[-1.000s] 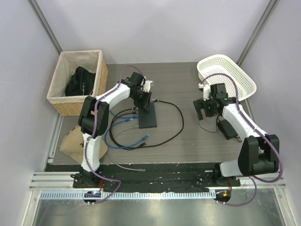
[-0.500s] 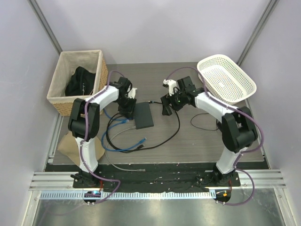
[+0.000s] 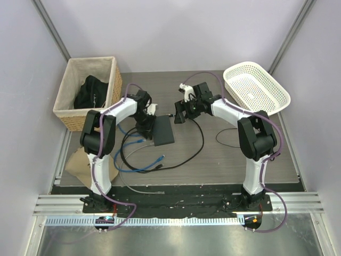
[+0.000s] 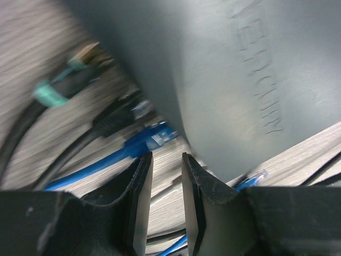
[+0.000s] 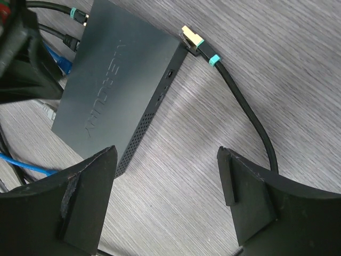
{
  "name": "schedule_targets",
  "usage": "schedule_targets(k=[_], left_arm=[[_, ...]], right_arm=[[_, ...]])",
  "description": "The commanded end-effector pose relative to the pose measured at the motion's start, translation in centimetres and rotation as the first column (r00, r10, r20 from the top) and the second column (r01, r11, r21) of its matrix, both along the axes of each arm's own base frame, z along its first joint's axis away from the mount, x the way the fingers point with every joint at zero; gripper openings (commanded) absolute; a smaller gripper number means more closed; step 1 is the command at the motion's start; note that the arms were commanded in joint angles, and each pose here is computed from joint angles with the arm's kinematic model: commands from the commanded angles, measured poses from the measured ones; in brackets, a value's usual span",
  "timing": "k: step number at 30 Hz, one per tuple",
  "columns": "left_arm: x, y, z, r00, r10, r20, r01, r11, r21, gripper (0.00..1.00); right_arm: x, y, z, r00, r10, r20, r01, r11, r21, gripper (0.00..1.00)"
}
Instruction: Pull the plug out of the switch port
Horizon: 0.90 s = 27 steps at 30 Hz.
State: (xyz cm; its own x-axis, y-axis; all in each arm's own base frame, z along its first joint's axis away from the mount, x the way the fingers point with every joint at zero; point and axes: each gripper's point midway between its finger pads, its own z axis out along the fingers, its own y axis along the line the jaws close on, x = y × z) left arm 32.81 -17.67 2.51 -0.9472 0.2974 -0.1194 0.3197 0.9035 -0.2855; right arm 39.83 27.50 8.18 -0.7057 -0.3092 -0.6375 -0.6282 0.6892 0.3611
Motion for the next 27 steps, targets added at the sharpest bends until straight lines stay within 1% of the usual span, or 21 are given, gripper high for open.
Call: schedule_targets(k=[1,2,5,8,9,12,13,15,16,17,20,22,23,24,25,26,27], left_arm=[[-0.1,-3.0,0.7,0.999,-0.054,-0.006,0.054,0.996,-0.068,0.32],[-0.2,-3.8,0.9,0.997,-0.074,-0.002,0.073,0.994,-0.077,0.31],[-1.1,-5.9,1.1,0.992,-0.126,-0.02,0.123,0.986,-0.116,0.3],[-1.7,-7.7,1.1,0.983,-0.181,-0.027,0.176,0.975,-0.133,0.29],[-1.5,-8.3,1.4,0.979,-0.203,-0.011,0.199,0.969,-0.145,0.28],[-2.2,-10.2,1.3,0.965,-0.263,-0.017,0.255,0.95,-0.182,0.27],[-1.8,-10.9,1.8,0.961,-0.278,0.003,0.273,0.942,-0.195,0.27],[-1.8,-11.8,1.7,0.956,-0.292,0.003,0.286,0.936,-0.206,0.27],[-1.1,-12.4,2.5,0.955,-0.294,0.028,0.293,0.931,-0.22,0.27],[-1.2,-12.5,2.9,0.954,-0.3,0.021,0.297,0.928,-0.228,0.27],[-0.5,-12.9,5.9,0.946,-0.316,0.071,0.323,0.903,-0.284,0.28],[0.8,-12.1,9.0,0.95,-0.278,0.144,0.31,0.894,-0.323,0.29],[1.6,-11.6,9.7,0.951,-0.256,0.175,0.303,0.891,-0.338,0.31],[2.1,-11.1,11.4,0.947,-0.236,0.216,0.302,0.884,-0.358,0.34],[3.5,-9.9,12.0,0.954,-0.19,0.233,0.269,0.884,-0.382,0.36],[4.0,-9.2,12.4,0.961,-0.15,0.23,0.232,0.891,-0.389,0.52],[4.6,-8.5,12.5,0.965,-0.121,0.235,0.206,0.901,-0.383,0.58]], right_arm=[[0.2,-0.1,1.8,0.997,0.002,0.072,-0.002,1.0,0.003,0.85],[-0.3,-0.5,1.1,0.998,0.004,0.062,-0.004,1.0,-0.011,0.85],[-1.0,-1.3,0.9,0.998,-0.003,0.069,0.005,0.999,-0.032,0.85],[-1.1,-2.4,1.0,0.997,-0.022,0.068,0.024,0.999,-0.041,0.85],[-1.0,-2.8,1.1,0.997,-0.031,0.069,0.034,0.999,-0.041,0.85],[-0.2,-5.0,1.2,0.992,-0.118,0.053,0.121,0.991,-0.06,0.83],[0.0,-6.2,1.2,0.988,-0.147,0.035,0.149,0.987,-0.063,0.83],[0.3,-7.1,1.4,0.987,-0.16,0.027,0.162,0.985,-0.064,0.82],[0.4,-8.0,1.3,0.985,-0.169,0.022,0.17,0.983,-0.076,0.82],[0.7,-8.3,1.5,0.985,-0.172,0.027,0.173,0.982,-0.078,0.82],[1.4,-8.4,1.7,0.984,-0.173,0.037,0.175,0.982,-0.075,0.82],[2.0,-7.7,2.0,0.983,-0.177,0.041,0.178,0.983,-0.042,0.81],[2.2,-7.1,1.9,0.983,-0.178,0.039,0.18,0.983,-0.033,0.81],[2.3,-6.7,1.8,0.984,-0.172,0.046,0.174,0.984,-0.033,0.81],[2.5,-6.3,1.9,0.984,-0.169,0.059,0.171,0.985,-0.035,0.8],[3.1,-6.2,2.2,0.982,-0.168,0.09,0.173,0.983,-0.056,0.78],[3.0,-5.5,2.2,0.979,-0.17,0.116,0.181,0.98,-0.087,0.75]])
